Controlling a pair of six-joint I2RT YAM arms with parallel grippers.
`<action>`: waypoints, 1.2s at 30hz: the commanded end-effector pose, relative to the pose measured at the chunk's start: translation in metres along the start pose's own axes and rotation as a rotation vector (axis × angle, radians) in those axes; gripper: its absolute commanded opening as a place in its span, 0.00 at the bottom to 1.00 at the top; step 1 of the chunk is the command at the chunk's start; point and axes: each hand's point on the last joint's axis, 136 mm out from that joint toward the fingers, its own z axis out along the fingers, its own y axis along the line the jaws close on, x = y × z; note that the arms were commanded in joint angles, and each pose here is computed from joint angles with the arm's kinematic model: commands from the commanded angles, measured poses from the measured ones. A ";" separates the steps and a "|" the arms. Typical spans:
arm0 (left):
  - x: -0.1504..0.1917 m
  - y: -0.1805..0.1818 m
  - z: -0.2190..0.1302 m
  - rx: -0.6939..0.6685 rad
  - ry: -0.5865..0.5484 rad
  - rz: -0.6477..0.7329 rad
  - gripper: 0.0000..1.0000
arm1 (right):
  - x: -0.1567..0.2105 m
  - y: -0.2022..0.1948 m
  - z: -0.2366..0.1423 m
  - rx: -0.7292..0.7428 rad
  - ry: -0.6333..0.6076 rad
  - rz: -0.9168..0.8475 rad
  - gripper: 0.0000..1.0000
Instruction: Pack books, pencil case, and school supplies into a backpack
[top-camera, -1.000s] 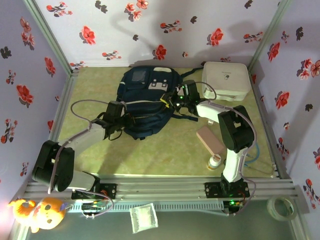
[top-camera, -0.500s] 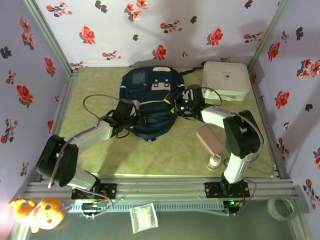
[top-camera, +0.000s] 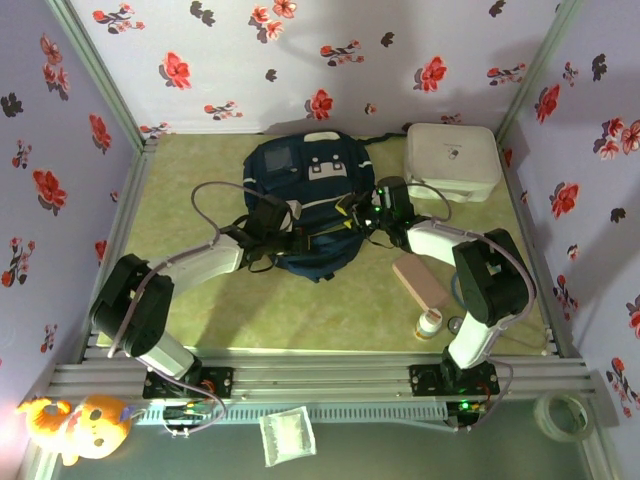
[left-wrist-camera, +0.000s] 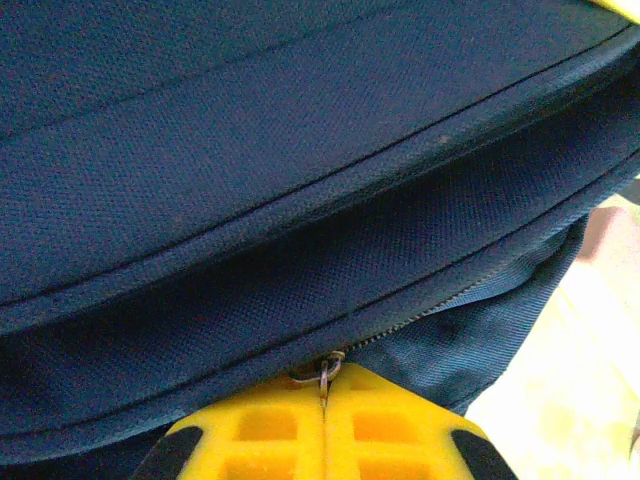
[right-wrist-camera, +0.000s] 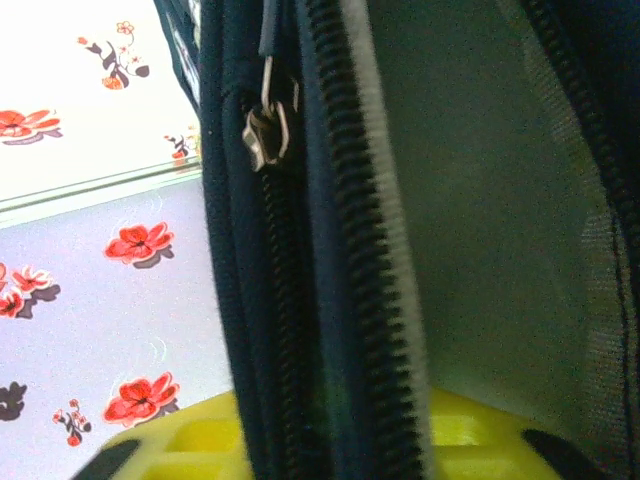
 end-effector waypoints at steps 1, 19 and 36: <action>-0.016 -0.011 -0.012 0.010 -0.048 0.078 0.00 | -0.001 0.016 -0.005 -0.032 -0.028 -0.031 0.22; -0.022 0.091 -0.055 -0.198 -0.149 -0.026 0.00 | -0.023 0.026 -0.021 -0.020 -0.073 -0.089 0.13; -0.050 0.118 -0.076 -0.251 -0.172 0.258 0.00 | -0.022 0.042 -0.024 -0.035 -0.044 -0.164 0.12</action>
